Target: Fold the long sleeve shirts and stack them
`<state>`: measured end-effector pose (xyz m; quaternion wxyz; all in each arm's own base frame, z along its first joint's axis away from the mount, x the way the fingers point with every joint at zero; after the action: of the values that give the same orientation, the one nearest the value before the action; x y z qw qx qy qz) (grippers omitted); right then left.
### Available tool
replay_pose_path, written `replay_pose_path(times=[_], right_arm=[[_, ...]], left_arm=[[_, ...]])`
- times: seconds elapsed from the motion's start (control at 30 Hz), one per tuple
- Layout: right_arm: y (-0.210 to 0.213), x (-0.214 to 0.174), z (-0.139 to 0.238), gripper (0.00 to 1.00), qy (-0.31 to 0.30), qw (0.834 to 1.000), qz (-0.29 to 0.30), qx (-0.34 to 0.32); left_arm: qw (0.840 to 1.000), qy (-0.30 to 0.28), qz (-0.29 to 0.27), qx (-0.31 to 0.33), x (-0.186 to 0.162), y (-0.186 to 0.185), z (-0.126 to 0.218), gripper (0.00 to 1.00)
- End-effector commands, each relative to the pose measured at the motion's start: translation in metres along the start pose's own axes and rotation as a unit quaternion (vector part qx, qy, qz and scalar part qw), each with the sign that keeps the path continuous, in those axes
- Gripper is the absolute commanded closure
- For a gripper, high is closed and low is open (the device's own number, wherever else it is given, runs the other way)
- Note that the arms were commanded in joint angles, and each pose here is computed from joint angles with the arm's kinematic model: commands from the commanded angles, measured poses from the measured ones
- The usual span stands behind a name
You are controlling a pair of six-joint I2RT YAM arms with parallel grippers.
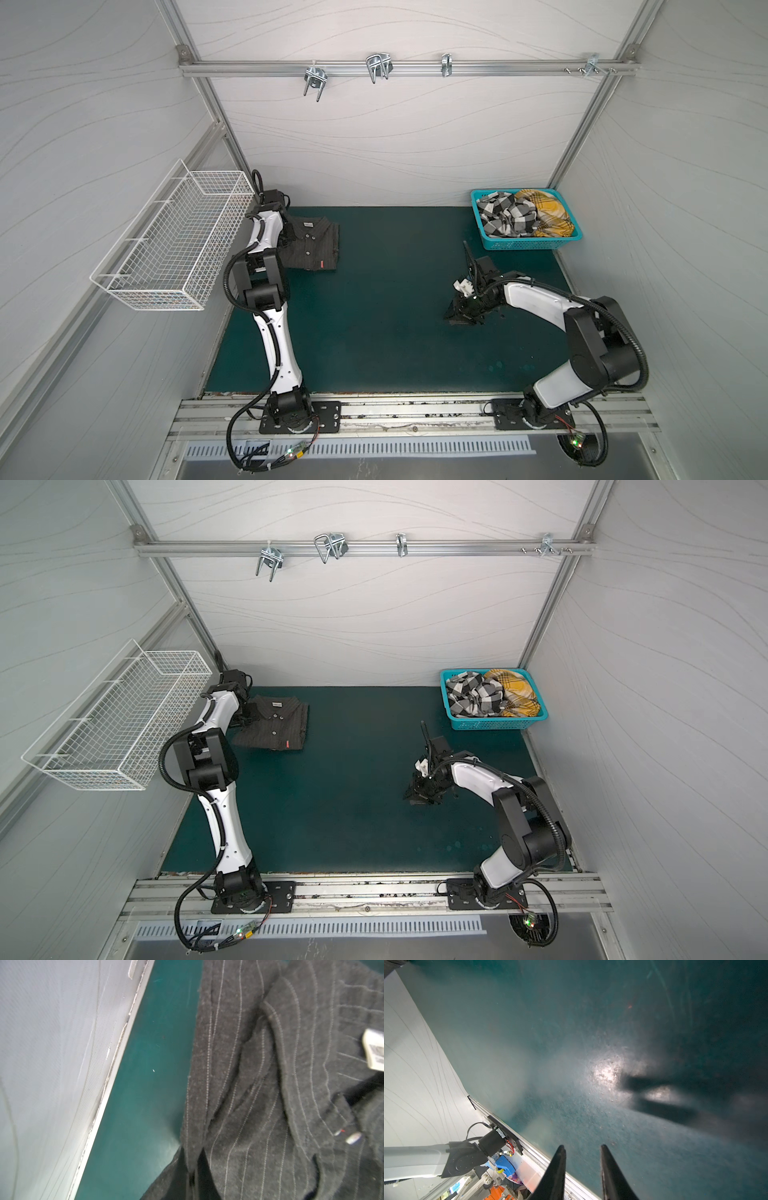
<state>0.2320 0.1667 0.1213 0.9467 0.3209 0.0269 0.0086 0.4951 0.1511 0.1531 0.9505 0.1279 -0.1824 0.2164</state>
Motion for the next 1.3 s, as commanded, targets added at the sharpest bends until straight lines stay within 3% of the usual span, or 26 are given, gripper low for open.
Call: replay_pose_path(times=[0.0, 0.03, 0.1, 0.2, 0.3, 0.37, 0.4, 0.67, 0.77, 0.93, 1.13, 1.27], right_arm=[[0.002, -0.003, -0.004, 0.70, 0.021, 1.000, -0.004, -0.005], [0.004, -0.003, -0.004, 0.70, 0.023, 1.000, -0.003, -0.006], [0.006, -0.003, -0.003, 0.70, 0.024, 1.000, -0.002, -0.008], [0.012, -0.001, 0.001, 0.70, 0.019, 1.000, 0.001, -0.008], [0.022, 0.000, 0.009, 0.69, 0.007, 1.000, 0.013, -0.006], [0.030, 0.000, 0.017, 0.66, -0.001, 1.000, 0.017, 0.001], [0.034, 0.000, 0.022, 0.65, -0.004, 1.000, 0.019, 0.006], [0.064, -0.019, 0.074, 0.55, -0.066, 0.996, 0.048, 0.034], [0.063, -0.026, 0.088, 0.52, -0.096, 0.994, 0.053, 0.021], [0.053, -0.029, 0.123, 0.42, -0.195, 0.980, 0.030, -0.006], [0.047, -0.029, 0.181, 0.36, -0.354, 0.935, 0.009, -0.006], [0.024, -0.027, 0.197, 0.27, -0.458, 0.883, -0.086, -0.044]], left_arm=[[1.000, -0.010, -0.007, -0.007, 0.012, 0.002, -0.008, 1.00], [1.000, -0.007, -0.002, -0.013, 0.013, 0.002, -0.012, 0.95], [1.000, 0.000, 0.006, -0.027, 0.013, 0.000, -0.017, 0.67], [0.999, 0.000, 0.014, -0.049, 0.015, -0.004, -0.017, 0.37], [0.998, -0.007, 0.026, -0.055, 0.019, -0.003, -0.002, 0.23], [0.998, -0.012, 0.035, -0.055, 0.018, 0.000, 0.011, 0.05], [0.998, -0.017, 0.040, -0.055, 0.017, 0.002, 0.019, 0.01], [0.995, -0.041, 0.059, -0.063, -0.021, 0.008, 0.081, 0.01], [0.995, -0.030, 0.054, -0.079, -0.059, -0.005, 0.095, 0.01], [0.989, -0.060, -0.022, -0.131, -0.135, -0.062, 0.147, 0.01], [0.954, -0.148, -0.042, -0.256, -0.212, -0.087, 0.214, 0.01], [0.927, -0.239, -0.016, -0.288, -0.224, -0.061, 0.241, 0.01]])
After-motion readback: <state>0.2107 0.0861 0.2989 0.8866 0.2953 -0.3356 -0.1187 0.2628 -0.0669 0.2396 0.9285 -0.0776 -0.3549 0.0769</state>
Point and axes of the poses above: each gripper's point midway between its finger pads, its own z axis back along the fingers, its own y axis along the line the jaws close on, x = y × z, the point moved 8 cm from there along z, back along the fingers, and after that the axes turned 2 degrees about z, right-handed, at the moved point
